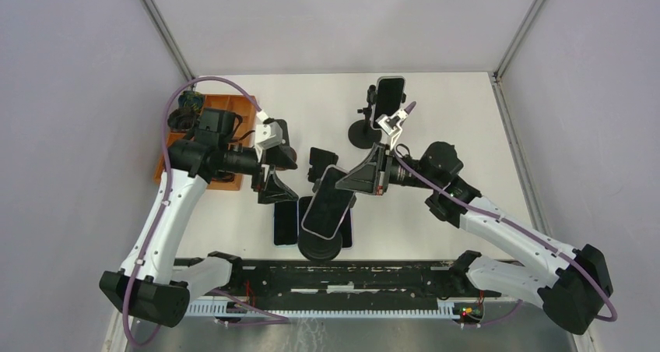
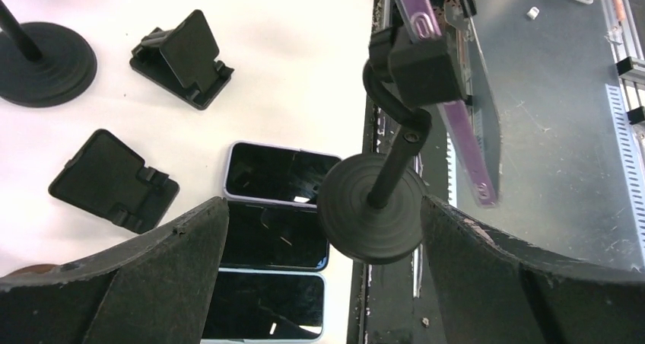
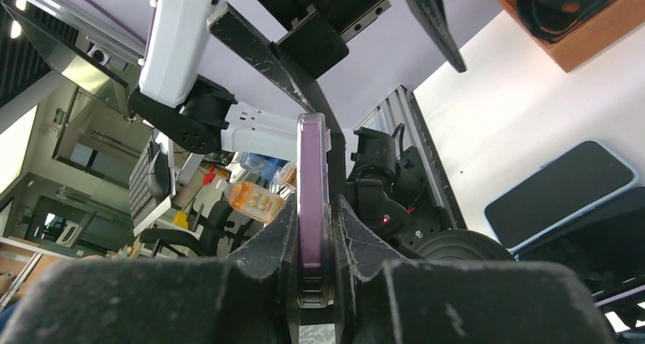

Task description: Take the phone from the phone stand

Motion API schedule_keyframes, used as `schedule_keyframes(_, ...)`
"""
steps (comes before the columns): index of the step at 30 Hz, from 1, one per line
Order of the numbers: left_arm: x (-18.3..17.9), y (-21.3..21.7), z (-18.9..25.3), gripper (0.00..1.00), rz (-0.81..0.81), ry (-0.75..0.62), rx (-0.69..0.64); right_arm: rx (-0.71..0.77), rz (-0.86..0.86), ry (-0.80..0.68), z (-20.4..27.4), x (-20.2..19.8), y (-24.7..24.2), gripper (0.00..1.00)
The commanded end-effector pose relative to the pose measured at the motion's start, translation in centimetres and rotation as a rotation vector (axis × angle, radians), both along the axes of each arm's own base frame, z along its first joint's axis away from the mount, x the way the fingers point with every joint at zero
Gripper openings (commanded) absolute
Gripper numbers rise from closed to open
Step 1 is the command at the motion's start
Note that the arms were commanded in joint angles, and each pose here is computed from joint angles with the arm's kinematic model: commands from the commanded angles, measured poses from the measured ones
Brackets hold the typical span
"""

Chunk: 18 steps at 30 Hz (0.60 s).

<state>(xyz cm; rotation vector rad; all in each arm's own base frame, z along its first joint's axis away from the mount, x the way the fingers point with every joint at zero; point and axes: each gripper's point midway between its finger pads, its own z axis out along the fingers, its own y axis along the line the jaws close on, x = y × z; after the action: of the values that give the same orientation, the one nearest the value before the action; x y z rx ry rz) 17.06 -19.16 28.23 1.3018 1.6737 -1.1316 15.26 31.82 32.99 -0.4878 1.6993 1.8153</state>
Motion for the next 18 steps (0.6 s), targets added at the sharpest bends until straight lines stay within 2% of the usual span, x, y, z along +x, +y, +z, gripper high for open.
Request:
schedule_keyframes(1, -0.5, -0.6, 0.9, 1.0, -0.068, -0.098, -0.065, 0.148, -0.021, -0.084, 5.9, -1.5, -0.4, 0.0)
schedule_keyframes(5, -1.2, -0.7, 0.9, 1.0, -0.094, -0.115, -0.085, 0.054, 0.014, -0.113, 5.7, -2.1, 1.0, 0.0)
schedule_keyframes(8, -2.1, -0.8, 0.6, 1.0, -0.121, -0.102, -0.117, 0.041, 0.003, -0.207, 8.7, -1.8, 1.1, 0.0)
schedule_keyframes(12, -3.6, -1.1, 0.4, 1.0, -0.17, -0.098, -0.16, 0.09, -0.04, -0.327, 11.8, -1.4, 0.9, 0.0)
schedule_keyframes(16, -3.5, -1.4, 0.8, 1.0, -0.18, -0.116, -0.174, 0.173, -0.018, -0.312, 11.6, -2.2, 1.6, 0.0)
schedule_keyframes(18, -3.3, -1.4, 1.5, 1.0, -0.177, -0.133, -0.18, 0.165, -0.007, -0.323, 11.2, -2.4, 2.1, 0.0)
